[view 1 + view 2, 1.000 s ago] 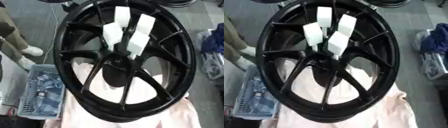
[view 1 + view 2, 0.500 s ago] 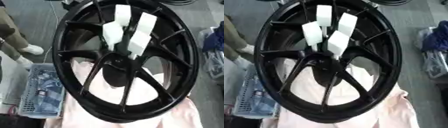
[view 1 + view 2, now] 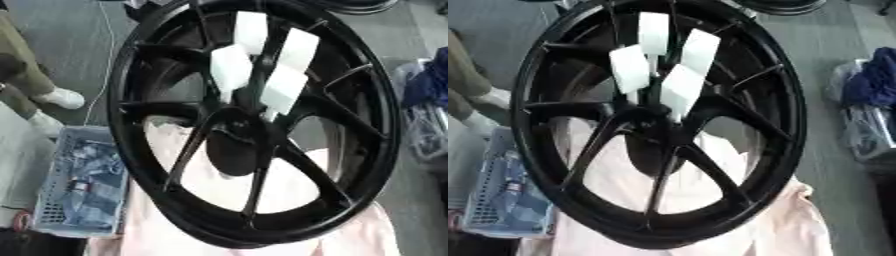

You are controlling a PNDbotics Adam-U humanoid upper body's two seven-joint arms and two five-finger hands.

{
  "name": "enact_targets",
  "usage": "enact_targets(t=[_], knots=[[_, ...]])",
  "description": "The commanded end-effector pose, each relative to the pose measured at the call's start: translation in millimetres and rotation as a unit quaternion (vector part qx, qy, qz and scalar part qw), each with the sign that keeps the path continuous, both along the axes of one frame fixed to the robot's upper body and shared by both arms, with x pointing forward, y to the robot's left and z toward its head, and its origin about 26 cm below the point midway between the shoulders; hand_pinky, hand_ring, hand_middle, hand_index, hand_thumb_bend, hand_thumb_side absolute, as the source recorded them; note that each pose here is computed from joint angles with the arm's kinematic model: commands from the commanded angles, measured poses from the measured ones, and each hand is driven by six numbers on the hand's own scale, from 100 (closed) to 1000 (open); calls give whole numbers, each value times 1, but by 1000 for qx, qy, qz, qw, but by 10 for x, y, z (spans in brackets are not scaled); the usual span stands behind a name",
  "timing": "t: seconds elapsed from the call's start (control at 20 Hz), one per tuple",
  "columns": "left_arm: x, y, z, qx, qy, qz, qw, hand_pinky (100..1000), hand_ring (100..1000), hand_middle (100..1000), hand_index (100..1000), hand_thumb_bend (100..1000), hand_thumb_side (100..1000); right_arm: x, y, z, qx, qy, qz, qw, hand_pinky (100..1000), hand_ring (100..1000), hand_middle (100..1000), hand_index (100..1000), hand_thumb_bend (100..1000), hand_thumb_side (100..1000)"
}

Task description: Pull the pin out of the wheel hub.

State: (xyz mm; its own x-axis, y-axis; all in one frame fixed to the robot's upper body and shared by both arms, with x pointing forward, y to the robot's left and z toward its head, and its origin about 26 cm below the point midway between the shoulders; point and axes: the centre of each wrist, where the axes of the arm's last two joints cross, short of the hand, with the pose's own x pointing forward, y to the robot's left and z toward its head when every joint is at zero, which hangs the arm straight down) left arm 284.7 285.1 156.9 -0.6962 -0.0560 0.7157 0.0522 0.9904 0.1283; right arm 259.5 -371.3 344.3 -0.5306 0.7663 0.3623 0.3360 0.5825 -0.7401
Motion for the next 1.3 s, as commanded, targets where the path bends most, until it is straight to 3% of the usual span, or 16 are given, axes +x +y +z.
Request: enact_targets(t=[0.05,0.3,0.85,1.3], knots=[[-15,11,100,16,-15,-7,1000,865,711,639,770,100,703,-10,60,81,-70,3,19,997,723,859,815,853,172,232],[-8,-1,111,18,-17,-11,1000,865,710,638,770,100,703,12,81,-5,-140,26,54,988,781,873,827,854,284,225],[13,-30,152,20,-23,-22,999,866,710,634,768,100,702,57,90,-358,-256,116,74,957,789,862,809,846,279,347],[26,-53,176,23,-27,-30,999,866,710,634,768,100,703,84,173,-267,-313,129,99,936,779,865,810,845,276,346]])
